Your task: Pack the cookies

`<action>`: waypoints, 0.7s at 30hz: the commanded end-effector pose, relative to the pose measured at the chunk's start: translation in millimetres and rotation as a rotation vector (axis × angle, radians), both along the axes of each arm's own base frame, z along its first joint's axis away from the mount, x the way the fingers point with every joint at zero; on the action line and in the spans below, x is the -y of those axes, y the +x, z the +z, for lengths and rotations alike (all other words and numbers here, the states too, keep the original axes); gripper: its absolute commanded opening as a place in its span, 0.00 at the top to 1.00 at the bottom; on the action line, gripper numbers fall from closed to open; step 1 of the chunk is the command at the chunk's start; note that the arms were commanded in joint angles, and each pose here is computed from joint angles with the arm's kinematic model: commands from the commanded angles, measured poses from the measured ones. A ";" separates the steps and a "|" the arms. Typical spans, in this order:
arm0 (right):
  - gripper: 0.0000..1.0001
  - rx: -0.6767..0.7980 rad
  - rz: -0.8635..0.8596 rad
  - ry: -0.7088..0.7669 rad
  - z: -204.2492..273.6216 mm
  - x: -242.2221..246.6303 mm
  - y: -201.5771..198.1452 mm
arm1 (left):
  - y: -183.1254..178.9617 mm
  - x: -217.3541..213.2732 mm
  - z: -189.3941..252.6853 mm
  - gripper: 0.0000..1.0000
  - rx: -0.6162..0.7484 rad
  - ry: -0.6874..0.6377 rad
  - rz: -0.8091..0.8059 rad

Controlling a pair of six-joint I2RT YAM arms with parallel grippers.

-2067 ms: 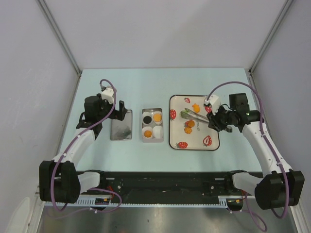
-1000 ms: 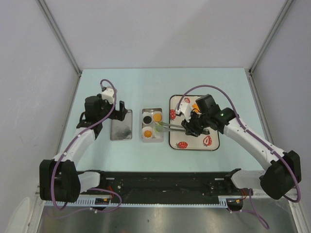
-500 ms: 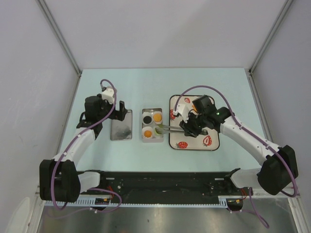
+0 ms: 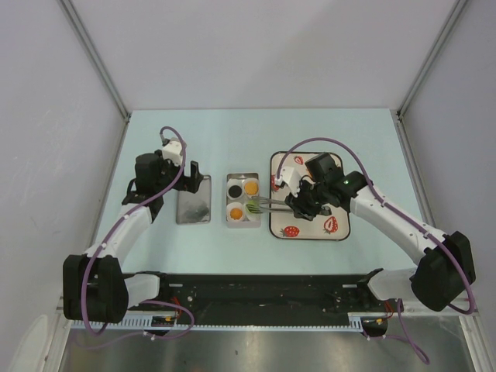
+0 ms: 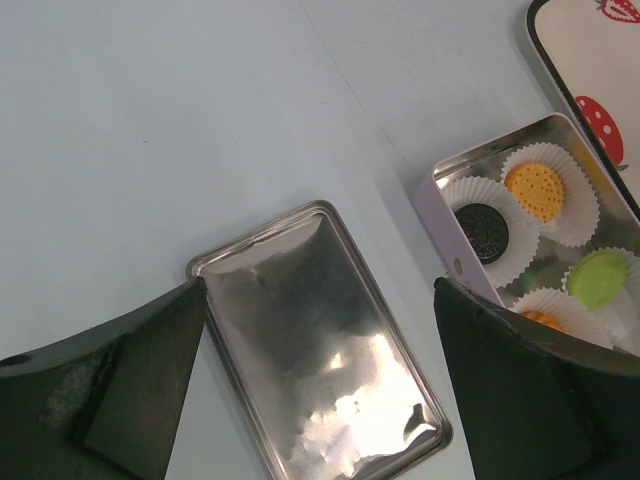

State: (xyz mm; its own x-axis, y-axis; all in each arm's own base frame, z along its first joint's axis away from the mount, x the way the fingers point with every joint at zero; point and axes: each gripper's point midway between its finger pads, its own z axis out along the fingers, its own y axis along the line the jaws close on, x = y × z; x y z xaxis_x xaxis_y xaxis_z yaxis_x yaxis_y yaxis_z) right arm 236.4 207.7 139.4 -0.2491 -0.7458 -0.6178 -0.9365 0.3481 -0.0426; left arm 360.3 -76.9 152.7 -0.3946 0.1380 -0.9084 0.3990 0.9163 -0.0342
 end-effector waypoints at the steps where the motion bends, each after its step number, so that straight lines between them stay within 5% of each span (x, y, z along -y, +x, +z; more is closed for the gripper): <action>1: 0.57 0.067 -0.002 0.033 19.5 -8.6 13.0 | 7.4 4.3 21.3 0.00 0.063 0.010 -0.031; 21: 0.57 0.135 -0.018 0.010 21.9 -9.5 32.0 | 8.6 4.7 19.3 0.00 0.056 0.010 -0.033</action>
